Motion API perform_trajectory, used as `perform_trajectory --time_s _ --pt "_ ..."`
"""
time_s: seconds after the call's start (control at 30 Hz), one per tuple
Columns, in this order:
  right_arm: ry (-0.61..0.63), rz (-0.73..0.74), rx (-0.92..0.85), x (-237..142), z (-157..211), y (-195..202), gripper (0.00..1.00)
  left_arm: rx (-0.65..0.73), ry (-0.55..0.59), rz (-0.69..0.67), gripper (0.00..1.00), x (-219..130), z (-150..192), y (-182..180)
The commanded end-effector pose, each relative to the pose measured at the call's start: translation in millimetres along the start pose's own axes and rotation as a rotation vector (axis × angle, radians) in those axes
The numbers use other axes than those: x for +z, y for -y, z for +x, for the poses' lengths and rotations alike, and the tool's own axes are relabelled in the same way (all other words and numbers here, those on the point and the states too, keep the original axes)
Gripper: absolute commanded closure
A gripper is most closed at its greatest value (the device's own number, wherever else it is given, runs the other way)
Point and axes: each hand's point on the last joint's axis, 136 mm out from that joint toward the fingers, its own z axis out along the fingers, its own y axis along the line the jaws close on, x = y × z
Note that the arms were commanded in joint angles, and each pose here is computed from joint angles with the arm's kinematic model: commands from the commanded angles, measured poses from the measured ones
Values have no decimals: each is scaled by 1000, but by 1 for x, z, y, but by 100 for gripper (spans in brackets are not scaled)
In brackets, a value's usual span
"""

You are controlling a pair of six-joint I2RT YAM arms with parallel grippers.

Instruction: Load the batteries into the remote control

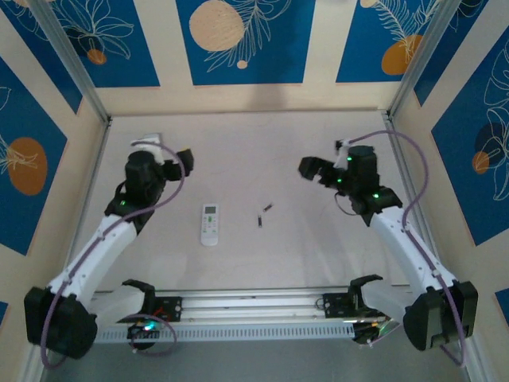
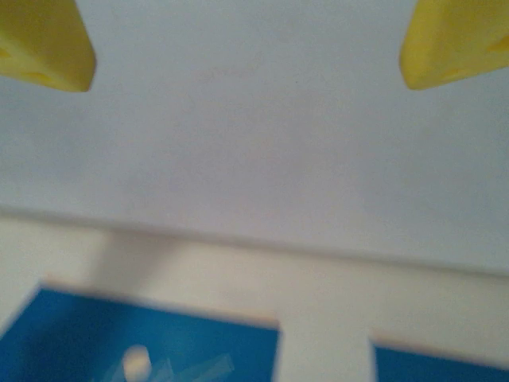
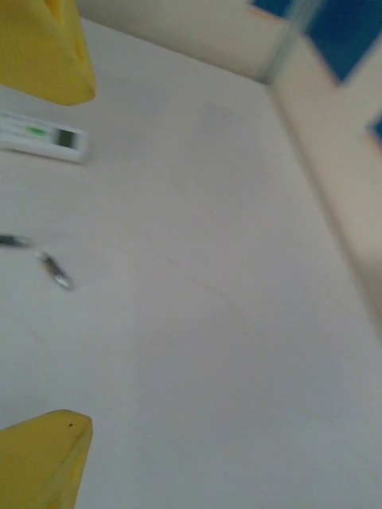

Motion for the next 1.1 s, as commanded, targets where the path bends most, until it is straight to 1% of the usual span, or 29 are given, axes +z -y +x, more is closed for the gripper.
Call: perform_trajectory --time_s 0.0,0.07,0.13,0.2,0.3,0.47,0.63,0.8,0.87,1.0,1.07 --pt "-182 25 7 5 35 -15 1 28 -487 -41 7 -12 102 6" --pt "-217 30 -43 13 42 -24 1 32 -570 -61 8 -11 119 11" --pt "-243 39 -89 19 46 -31 1 22 -622 -60 8 -5 136 15" --pt "-272 45 -117 25 51 -34 1 16 -658 -42 8 2 150 19" --pt "-301 44 -135 29 57 -37 1 45 -682 -44 7 12 164 21" --pt "-306 53 -131 28 62 -35 1 64 -775 -55 11 29 186 25" --pt "-297 51 -129 26 62 -34 0 74 -832 -140 15 43 211 17" --pt "-290 64 -149 25 61 -31 0 41 -862 -91 20 53 228 33" --pt "-296 72 -149 25 62 -30 0 43 -867 -94 23 55 232 34" --pt "-295 72 -140 23 62 -29 0 39 -887 -122 33 58 241 31" --pt "-288 67 -135 20 61 -31 0 38 -888 -136 36 59 243 28"
